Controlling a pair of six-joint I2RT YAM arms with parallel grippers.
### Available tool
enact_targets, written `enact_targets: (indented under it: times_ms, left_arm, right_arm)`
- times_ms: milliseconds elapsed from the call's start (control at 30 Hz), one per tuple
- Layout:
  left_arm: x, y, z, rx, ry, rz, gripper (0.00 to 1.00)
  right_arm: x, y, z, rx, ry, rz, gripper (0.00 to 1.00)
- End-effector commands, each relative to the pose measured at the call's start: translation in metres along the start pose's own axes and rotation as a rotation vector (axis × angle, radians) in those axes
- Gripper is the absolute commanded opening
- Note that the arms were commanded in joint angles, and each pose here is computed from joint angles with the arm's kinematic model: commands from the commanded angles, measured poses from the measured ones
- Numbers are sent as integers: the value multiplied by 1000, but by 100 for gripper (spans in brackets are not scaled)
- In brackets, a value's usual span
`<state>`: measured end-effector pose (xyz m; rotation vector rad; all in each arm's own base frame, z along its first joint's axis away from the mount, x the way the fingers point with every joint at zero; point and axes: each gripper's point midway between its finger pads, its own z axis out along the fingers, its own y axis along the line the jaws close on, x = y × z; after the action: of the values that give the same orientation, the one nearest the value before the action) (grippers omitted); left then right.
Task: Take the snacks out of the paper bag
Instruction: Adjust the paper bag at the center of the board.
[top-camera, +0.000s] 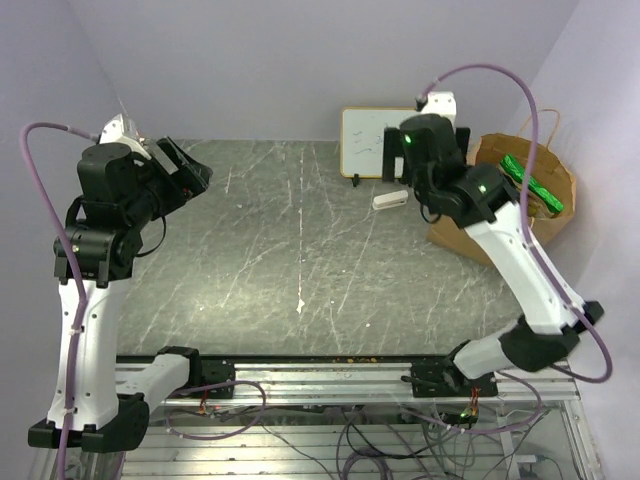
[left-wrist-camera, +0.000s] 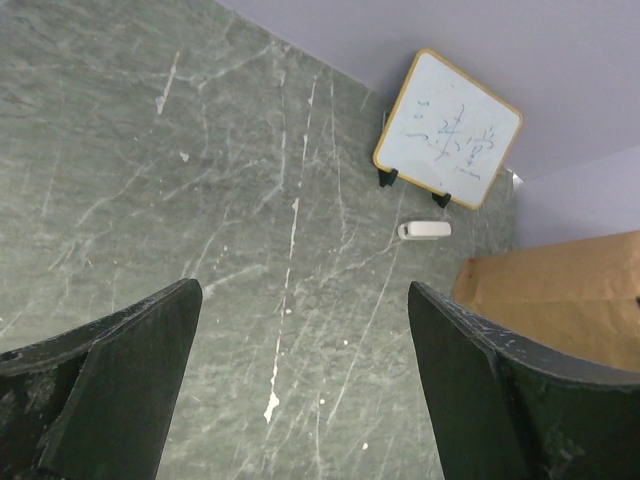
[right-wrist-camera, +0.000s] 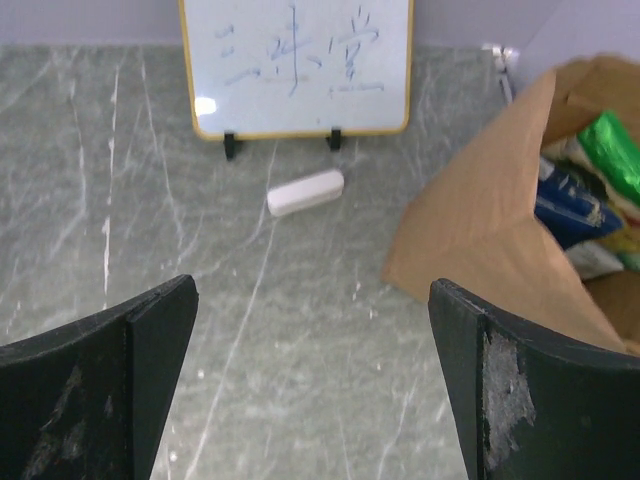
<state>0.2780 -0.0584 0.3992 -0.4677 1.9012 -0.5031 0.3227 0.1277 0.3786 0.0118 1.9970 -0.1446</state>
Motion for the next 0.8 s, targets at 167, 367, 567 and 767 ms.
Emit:
enact_targets:
  times_ms: [167, 367, 567, 767]
  left_arm:
    - [21, -12, 8, 86, 84, 2, 95]
    - [28, -23, 13, 132, 113, 40, 95]
    - [33, -27, 11, 148, 120, 90, 95]
    - [30, -34, 15, 158, 115, 113, 95]
  right_arm:
    - [-50, -22, 60, 177, -1, 19, 100]
    - [-45, -84, 99, 259, 72, 132, 100]
    - [-32, -145, 118, 301, 124, 248, 98]
    - [-5, -161, 138, 253, 200, 365, 92]
